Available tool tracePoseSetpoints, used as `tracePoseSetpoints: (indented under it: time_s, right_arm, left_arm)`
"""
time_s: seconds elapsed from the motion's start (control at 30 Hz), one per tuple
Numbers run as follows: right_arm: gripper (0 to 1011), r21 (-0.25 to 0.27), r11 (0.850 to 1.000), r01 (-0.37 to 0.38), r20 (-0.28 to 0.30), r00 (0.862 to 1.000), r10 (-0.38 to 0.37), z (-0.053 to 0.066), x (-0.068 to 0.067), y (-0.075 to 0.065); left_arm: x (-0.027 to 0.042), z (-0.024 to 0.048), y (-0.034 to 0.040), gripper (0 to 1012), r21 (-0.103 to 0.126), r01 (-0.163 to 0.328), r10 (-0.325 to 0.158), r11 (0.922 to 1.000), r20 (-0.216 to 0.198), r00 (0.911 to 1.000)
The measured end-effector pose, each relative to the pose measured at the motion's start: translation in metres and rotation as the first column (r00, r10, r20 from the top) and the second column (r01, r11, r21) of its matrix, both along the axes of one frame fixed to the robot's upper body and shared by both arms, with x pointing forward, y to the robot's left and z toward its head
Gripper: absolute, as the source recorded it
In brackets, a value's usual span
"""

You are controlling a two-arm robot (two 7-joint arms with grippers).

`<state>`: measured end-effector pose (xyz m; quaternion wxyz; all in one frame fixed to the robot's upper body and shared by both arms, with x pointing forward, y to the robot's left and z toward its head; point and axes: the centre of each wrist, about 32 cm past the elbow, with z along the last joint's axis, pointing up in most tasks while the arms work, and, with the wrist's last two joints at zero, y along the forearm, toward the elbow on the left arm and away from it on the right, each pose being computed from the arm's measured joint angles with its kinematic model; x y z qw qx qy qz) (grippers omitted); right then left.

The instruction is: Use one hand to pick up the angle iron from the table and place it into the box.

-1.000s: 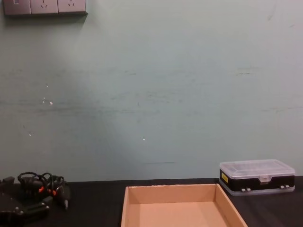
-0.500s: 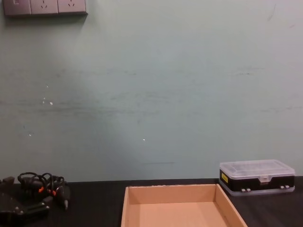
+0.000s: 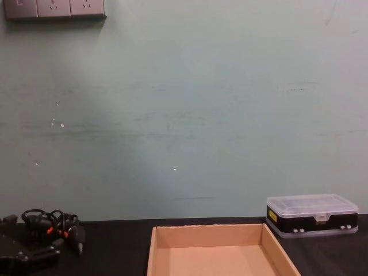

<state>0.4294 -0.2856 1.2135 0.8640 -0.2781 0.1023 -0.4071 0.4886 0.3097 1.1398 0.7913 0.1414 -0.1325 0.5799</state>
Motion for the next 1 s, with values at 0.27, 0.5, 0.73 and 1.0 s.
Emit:
tracePoseSetpoints:
  time_s: [0.27,0.5,0.73,1.0]
  right_arm:
    - [127,0.032,0.999,0.023,0.078,0.997,-0.025,0.023,0.006,-0.007]
    - [127,0.065,0.998,0.013,0.173,0.985,-0.025,0.047,0.023,0.001]
    - [127,0.048,0.998,-0.031,0.221,0.975,0.019,0.052,0.050,0.015]
    - [127,0.018,0.997,-0.075,0.226,0.972,0.069,0.047,0.082,0.031]
  left_arm:
    - [0.0000,0.0000,0.0000,1000,0.000,0.000,0.000,1.0000,0.000,1.0000]
    - [0.0000,0.0000,0.0000,1000,0.000,0.000,0.000,1.0000,0.000,1.0000]
    - [0.0000,0.0000,0.0000,1000,0.000,0.000,0.000,1.0000,0.000,1.0000]
    - [0.0000,0.0000,0.0000,1000,0.000,0.000,0.000,1.0000,0.000,1.0000]
